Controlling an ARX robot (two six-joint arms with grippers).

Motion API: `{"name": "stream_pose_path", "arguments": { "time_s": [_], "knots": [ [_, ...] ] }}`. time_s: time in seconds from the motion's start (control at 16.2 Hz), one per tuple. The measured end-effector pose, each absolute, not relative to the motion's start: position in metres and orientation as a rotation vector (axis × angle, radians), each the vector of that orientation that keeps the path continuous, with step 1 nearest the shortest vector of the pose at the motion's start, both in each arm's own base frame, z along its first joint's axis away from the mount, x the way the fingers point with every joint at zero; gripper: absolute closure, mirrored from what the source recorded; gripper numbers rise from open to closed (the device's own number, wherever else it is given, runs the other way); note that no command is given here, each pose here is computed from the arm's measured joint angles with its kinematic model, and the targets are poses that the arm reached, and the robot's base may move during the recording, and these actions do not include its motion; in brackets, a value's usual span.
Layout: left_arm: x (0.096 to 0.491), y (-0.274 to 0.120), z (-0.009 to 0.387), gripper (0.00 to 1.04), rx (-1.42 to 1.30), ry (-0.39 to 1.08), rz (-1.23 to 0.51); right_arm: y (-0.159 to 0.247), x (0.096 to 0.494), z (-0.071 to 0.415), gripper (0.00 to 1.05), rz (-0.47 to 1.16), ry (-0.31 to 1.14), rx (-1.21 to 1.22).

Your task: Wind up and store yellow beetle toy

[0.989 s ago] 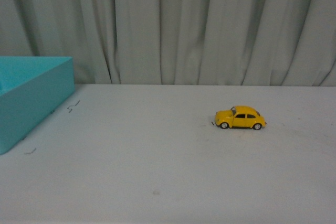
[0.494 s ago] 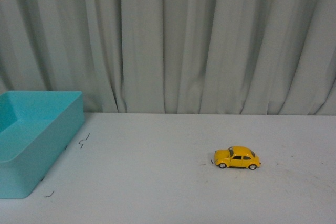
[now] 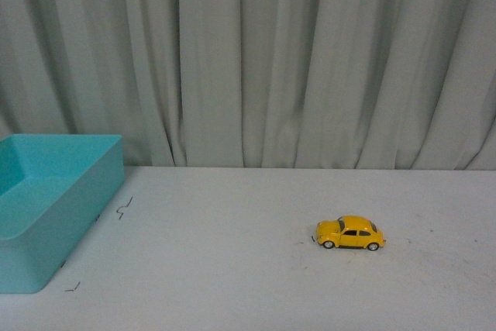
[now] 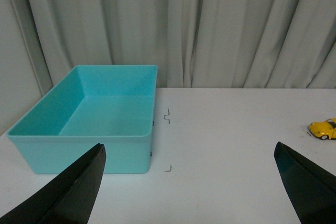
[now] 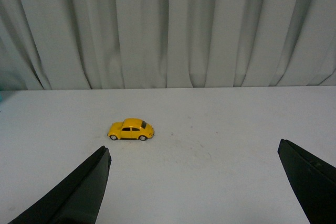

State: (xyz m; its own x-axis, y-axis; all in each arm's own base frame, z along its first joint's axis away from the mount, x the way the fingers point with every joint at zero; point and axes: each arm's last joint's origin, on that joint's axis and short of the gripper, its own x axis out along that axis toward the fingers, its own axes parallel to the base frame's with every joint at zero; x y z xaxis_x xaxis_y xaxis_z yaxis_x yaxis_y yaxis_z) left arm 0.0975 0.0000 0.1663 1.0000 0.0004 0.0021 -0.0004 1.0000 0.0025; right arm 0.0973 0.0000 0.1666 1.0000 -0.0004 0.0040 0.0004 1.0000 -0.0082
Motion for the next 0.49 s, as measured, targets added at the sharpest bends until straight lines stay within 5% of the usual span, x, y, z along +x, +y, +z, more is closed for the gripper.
{"name": "stream_pose_path", "arguments": {
  "time_s": [0.49],
  "knots": [
    [0.0975,0.0000,0.1663,0.07,0.002,-0.002,0.000,0.0000,0.0973,0.1667,0.07,0.000,-0.004,-0.008]
  ]
}}
